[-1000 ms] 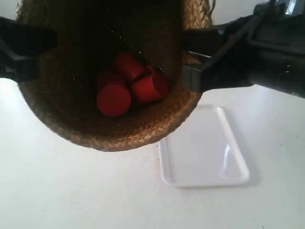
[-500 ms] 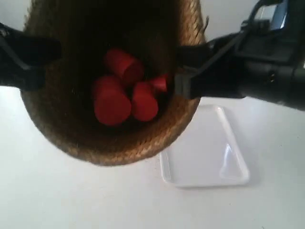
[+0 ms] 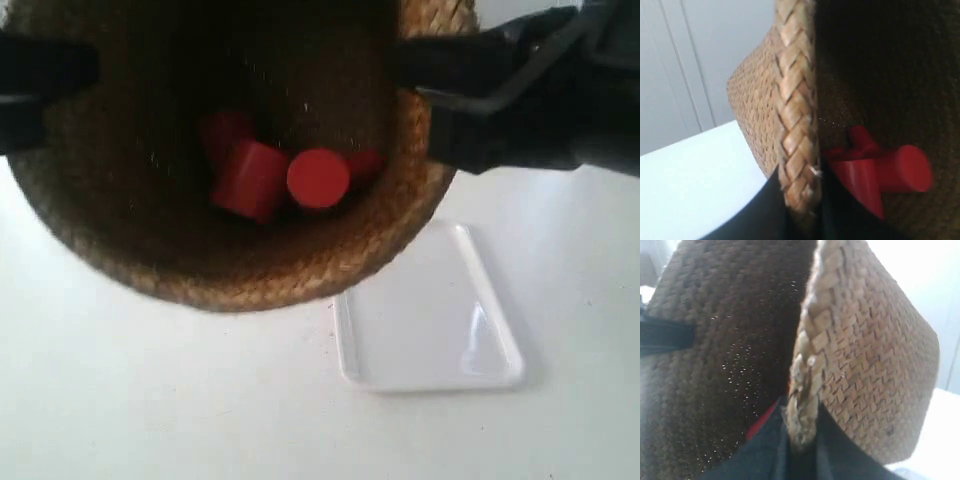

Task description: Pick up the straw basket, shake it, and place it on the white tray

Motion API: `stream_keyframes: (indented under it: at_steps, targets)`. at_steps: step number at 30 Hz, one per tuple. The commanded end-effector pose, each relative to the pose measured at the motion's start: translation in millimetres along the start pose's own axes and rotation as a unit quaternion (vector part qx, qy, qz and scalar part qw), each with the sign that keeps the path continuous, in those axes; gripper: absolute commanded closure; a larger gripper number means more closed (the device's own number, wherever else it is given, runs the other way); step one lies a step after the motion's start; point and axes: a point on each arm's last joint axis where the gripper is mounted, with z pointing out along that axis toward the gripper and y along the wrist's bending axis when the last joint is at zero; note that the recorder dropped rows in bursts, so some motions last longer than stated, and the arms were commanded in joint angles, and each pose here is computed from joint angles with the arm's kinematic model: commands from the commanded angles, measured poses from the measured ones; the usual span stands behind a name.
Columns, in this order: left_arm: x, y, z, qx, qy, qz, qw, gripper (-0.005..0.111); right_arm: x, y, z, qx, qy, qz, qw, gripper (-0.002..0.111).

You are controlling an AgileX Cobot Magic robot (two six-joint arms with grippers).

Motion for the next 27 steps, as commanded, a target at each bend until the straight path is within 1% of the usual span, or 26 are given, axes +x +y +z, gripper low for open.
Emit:
stream_keyframes:
  at_steps: [1,2,3,5,7,8,9,10,11,12,13,14,15,16,17,19,20,21,22,23,24,25,26,27]
  targets:
    - [8,2.0,15,-0.005,0.026,-0.017,1.0,0.107,23,-7,27,0.011,0.077,0.005,0.997,0.108]
    - [-1,-0.8,6,0.002,0.011,-0.015,1.0,0.107,15,-3,22,0.001,0.075,0.019,0.997,0.108]
    - [-10,-2.3,-4,0.006,-0.008,-0.004,1.0,0.107,5,2,12,-0.011,0.058,0.017,0.998,0.108]
    - [-17,-3.7,-14,0.008,-0.03,0.017,0.999,0.107,-7,5,3,-0.017,0.018,0.001,1.0,0.108]
    - [-5,-2.0,-5,0.003,-0.003,0.032,0.999,0.107,2,0,9,0.0,0.007,-0.024,1.0,0.108]
    - [9,-0.4,7,0.001,0.028,0.032,0.999,0.107,11,-4,16,0.012,0.012,-0.031,0.999,0.108]
    - [22,1.8,19,-0.003,0.06,0.035,0.998,0.107,25,-9,27,0.023,0.038,-0.032,0.999,0.108]
    - [29,2.0,26,-0.001,0.085,0.032,0.996,0.107,29,-10,31,0.021,0.058,-0.023,0.998,0.108]
    - [29,1.4,26,0.001,0.098,0.02,0.995,0.107,24,-8,31,0.016,0.064,-0.003,0.998,0.108]
    - [22,-1.7,20,0.01,0.093,0.016,0.995,0.107,14,-2,25,0.0,0.065,0.016,0.998,0.108]
    - [13,-4.3,13,0.016,0.075,0.018,0.997,0.107,2,2,17,-0.011,0.049,0.011,0.999,0.108]
    - [3,-5.6,3,0.017,0.044,0.025,0.999,0.107,-8,6,9,-0.019,0.029,-0.003,0.999,0.108]
    - [1,-5.3,1,0.014,0.024,0.042,0.999,0.107,-12,6,6,-0.017,0.009,-0.028,0.999,0.108]
    - [3,-3.3,3,0.007,0.018,0.06,0.998,0.107,-10,4,8,-0.007,0.0,-0.052,0.999,0.108]
    - [13,2.2,14,-0.009,0.029,0.078,0.997,0.107,-1,0,17,0.005,0.002,-0.058,0.998,0.108]
    - [25,8.4,28,-0.02,0.063,0.067,0.996,0.107,16,-9,34,0.021,0.036,-0.054,0.998,0.108]
    - [22,8.2,29,-0.019,0.074,0.044,0.996,0.107,15,-8,37,0.017,0.055,-0.032,0.998,0.108]
    - [14,5.1,24,-0.011,0.068,0.029,0.997,0.107,8,-4,34,0.006,0.063,-0.01,0.998,0.108]
    - [4,1.7,16,-0.004,0.05,0.025,0.998,0.107,-5,1,25,-0.007,0.051,-0.006,0.999,0.108]
    - [-11,-1.3,2,0.002,0.015,0.026,1.0,0.107,-16,7,15,-0.019,0.034,-0.015,0.999,0.108]
    - [-18,-2.9,-5,0.005,-0.004,0.035,0.999,0.107,-24,10,7,-0.025,0.011,-0.032,0.999,0.108]
    - [-19,-2.7,-7,0.003,-0.014,0.049,0.999,0.107,-27,10,4,-0.023,-0.004,-0.049,0.999,0.108]
    - [-14,-0.3,-3,-0.006,-0.007,0.064,0.998,0.107,-22,8,8,-0.014,-0.009,-0.064,0.998,0.108]
    - [-3,2.4,6,-0.013,0.015,0.067,0.998,0.107,-10,2,18,0.0,-0.001,-0.068,0.998,0.108]
